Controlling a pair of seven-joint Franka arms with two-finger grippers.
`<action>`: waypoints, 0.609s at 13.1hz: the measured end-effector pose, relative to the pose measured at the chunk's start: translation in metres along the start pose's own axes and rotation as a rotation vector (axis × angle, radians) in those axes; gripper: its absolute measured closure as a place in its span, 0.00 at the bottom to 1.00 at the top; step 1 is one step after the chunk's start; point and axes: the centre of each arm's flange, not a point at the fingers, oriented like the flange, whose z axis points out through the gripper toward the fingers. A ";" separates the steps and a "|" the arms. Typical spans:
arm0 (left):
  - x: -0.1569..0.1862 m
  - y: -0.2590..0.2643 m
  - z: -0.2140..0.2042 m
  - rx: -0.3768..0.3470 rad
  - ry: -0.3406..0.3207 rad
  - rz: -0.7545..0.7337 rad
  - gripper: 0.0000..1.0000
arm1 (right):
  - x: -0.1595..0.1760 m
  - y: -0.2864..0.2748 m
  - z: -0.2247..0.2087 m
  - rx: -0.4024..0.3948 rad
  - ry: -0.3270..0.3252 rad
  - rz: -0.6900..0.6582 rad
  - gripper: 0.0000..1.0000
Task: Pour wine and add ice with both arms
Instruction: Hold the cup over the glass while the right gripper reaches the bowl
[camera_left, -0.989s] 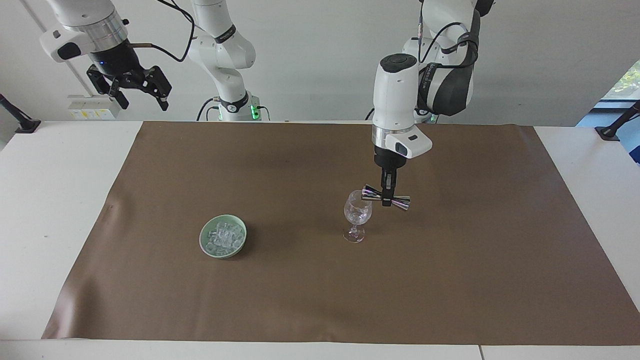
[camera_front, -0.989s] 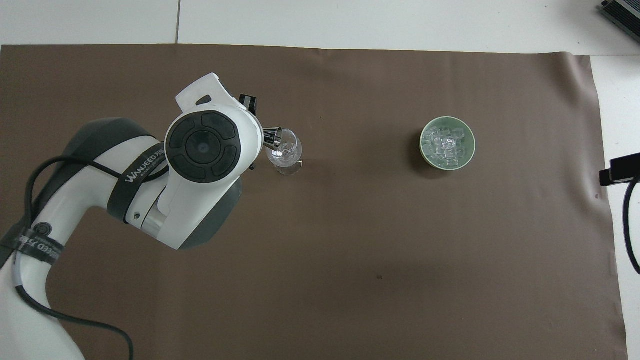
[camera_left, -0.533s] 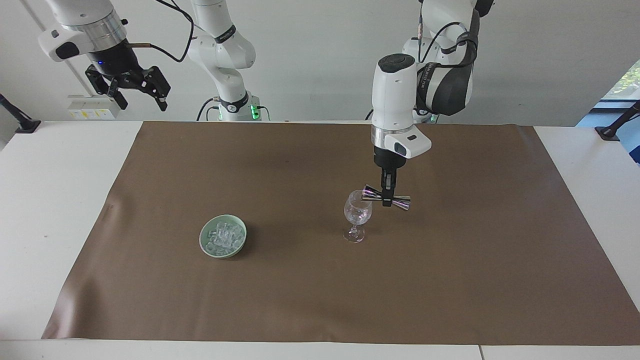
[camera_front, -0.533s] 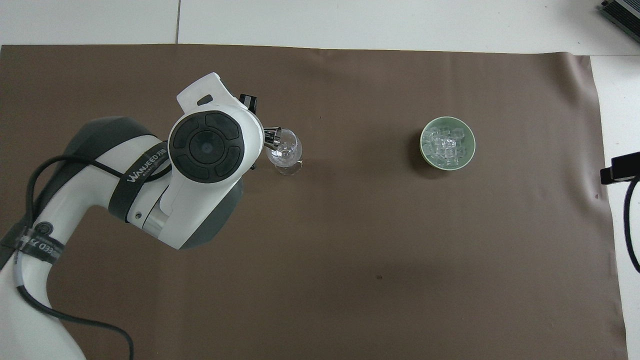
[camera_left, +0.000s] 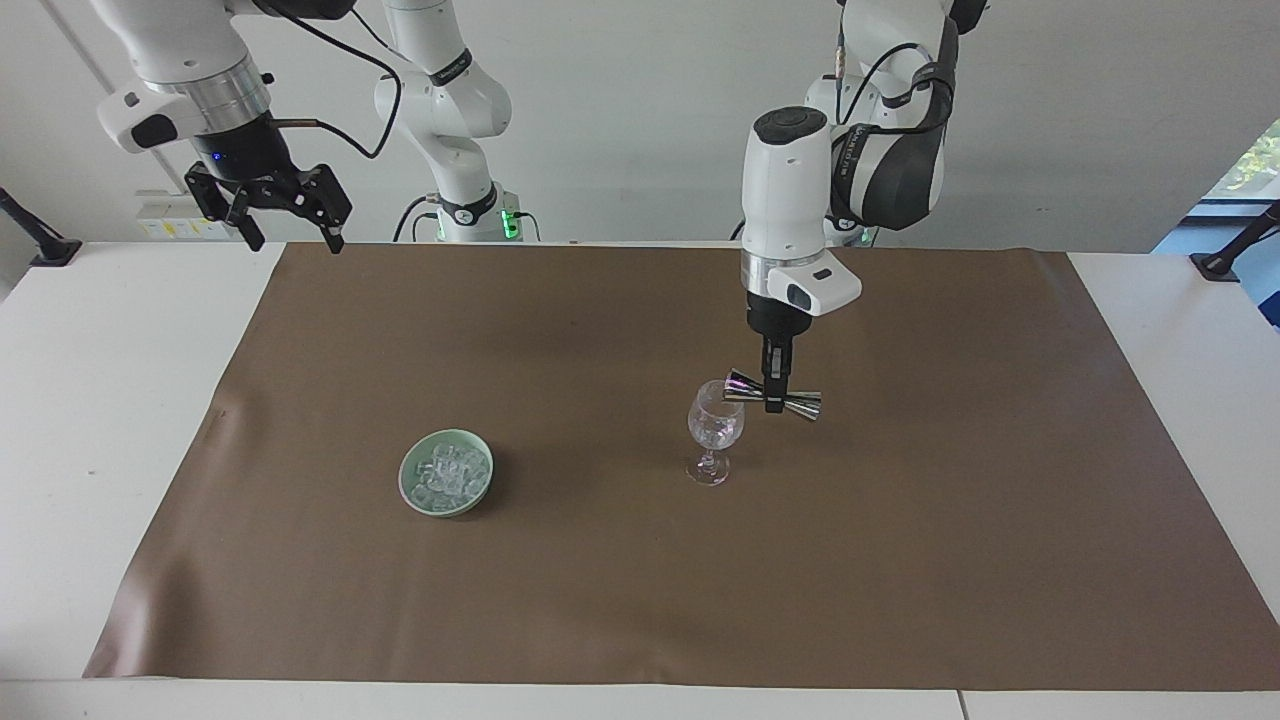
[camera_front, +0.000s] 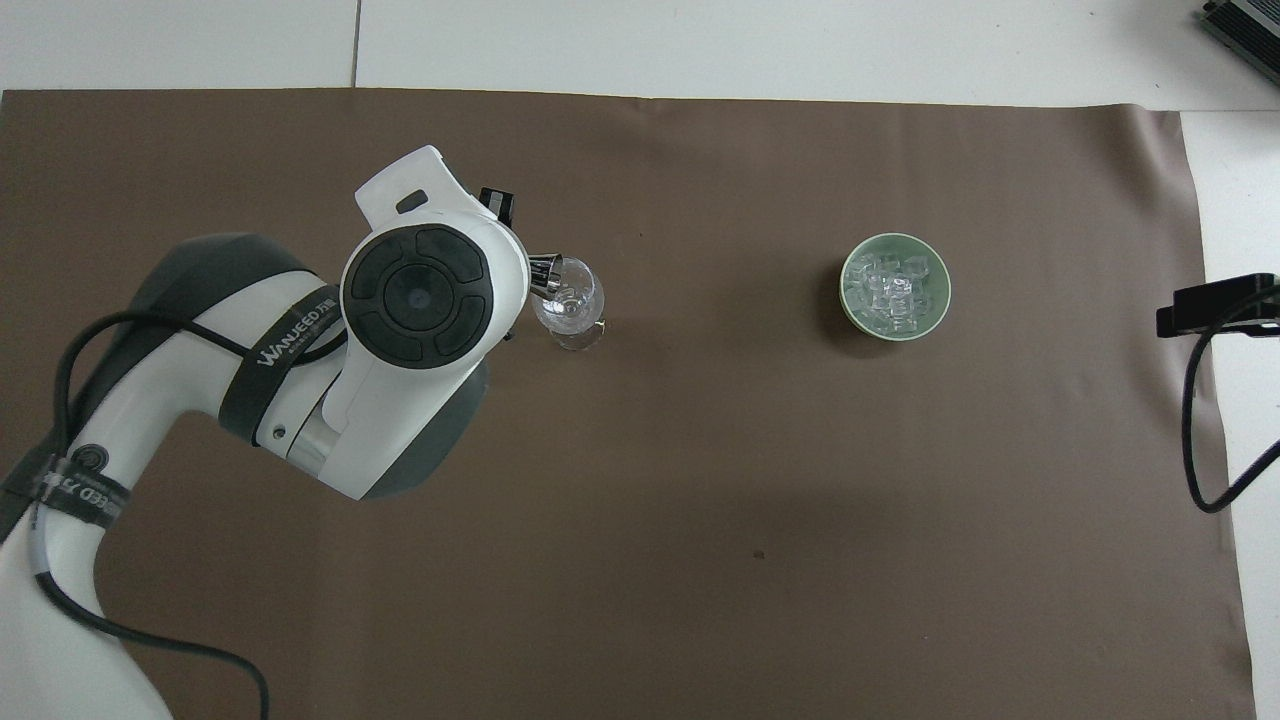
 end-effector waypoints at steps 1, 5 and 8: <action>0.000 0.000 0.000 -0.001 0.002 0.001 0.78 | 0.003 -0.008 0.013 0.001 0.004 -0.012 0.00; 0.001 0.000 0.000 -0.005 0.026 0.014 0.78 | 0.017 -0.038 0.076 0.008 0.001 -0.033 0.00; 0.002 0.000 0.001 -0.002 0.028 0.014 0.78 | 0.036 -0.064 0.140 0.017 0.010 -0.003 0.00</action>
